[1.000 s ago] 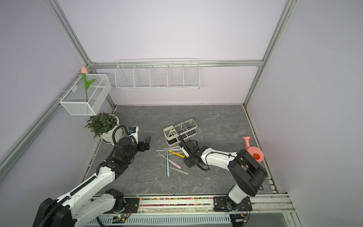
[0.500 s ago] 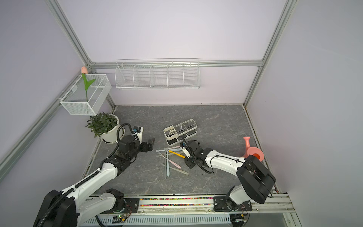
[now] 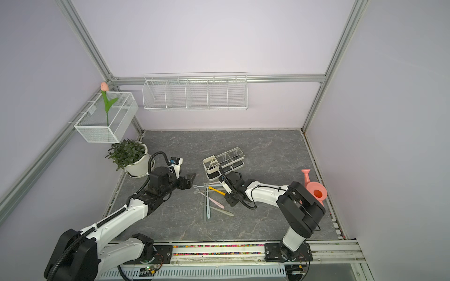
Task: Place the toothbrush into the toothbrush holder
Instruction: Pick up the toothbrush from the center of the board.
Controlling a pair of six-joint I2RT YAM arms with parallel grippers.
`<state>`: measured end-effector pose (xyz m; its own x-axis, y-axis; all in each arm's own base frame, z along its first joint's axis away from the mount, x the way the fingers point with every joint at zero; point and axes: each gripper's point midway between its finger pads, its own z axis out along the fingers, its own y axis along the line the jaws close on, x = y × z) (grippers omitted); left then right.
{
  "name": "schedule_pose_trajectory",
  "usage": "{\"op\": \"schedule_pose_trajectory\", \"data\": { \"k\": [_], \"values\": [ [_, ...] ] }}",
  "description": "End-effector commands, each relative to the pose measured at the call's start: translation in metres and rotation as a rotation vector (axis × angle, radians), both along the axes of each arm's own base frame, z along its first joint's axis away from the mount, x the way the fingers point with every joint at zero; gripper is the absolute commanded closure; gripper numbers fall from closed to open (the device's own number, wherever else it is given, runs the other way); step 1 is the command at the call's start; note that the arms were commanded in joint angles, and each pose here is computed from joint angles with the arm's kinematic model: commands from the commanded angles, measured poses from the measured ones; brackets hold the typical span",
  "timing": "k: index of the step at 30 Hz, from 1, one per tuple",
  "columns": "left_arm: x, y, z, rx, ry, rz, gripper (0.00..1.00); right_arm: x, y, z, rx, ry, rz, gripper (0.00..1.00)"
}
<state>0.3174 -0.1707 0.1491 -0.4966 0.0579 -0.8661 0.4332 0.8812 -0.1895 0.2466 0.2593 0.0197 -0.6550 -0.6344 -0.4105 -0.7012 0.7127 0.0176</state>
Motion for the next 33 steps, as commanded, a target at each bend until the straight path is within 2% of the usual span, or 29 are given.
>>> {"op": "schedule_pose_trajectory", "data": {
  "k": [1, 5, 8, 14, 23, 33],
  "values": [
    [0.004, -0.009, 0.014, -0.026, -0.012, -0.026, 0.11, -0.006, 0.003, -0.005, -0.008, 0.029, 0.025, 0.74],
    [0.004, -0.010, 0.014, -0.038, -0.007, -0.024, 0.11, -0.009, 0.000, -0.008, -0.008, 0.042, 0.014, 0.93],
    [0.004, -0.012, 0.014, -0.053, -0.004, -0.028, 0.11, -0.013, 0.001, -0.007, 0.014, 0.051, 0.010, 0.93],
    [0.001, -0.024, 0.016, -0.113, 0.010, -0.081, 0.01, -0.018, 0.000, 0.005, 0.060, 0.040, -0.001, 0.93],
    [0.005, -0.022, 0.009, -0.115, 0.040, -0.046, 0.04, -0.024, 0.003, 0.051, 0.209, -0.027, -0.013, 0.93],
    [0.007, -0.040, 0.015, -0.278, 0.116, -0.059, 0.09, -0.015, 0.005, 0.083, 0.284, -0.120, -0.041, 0.93]
  ]
}}
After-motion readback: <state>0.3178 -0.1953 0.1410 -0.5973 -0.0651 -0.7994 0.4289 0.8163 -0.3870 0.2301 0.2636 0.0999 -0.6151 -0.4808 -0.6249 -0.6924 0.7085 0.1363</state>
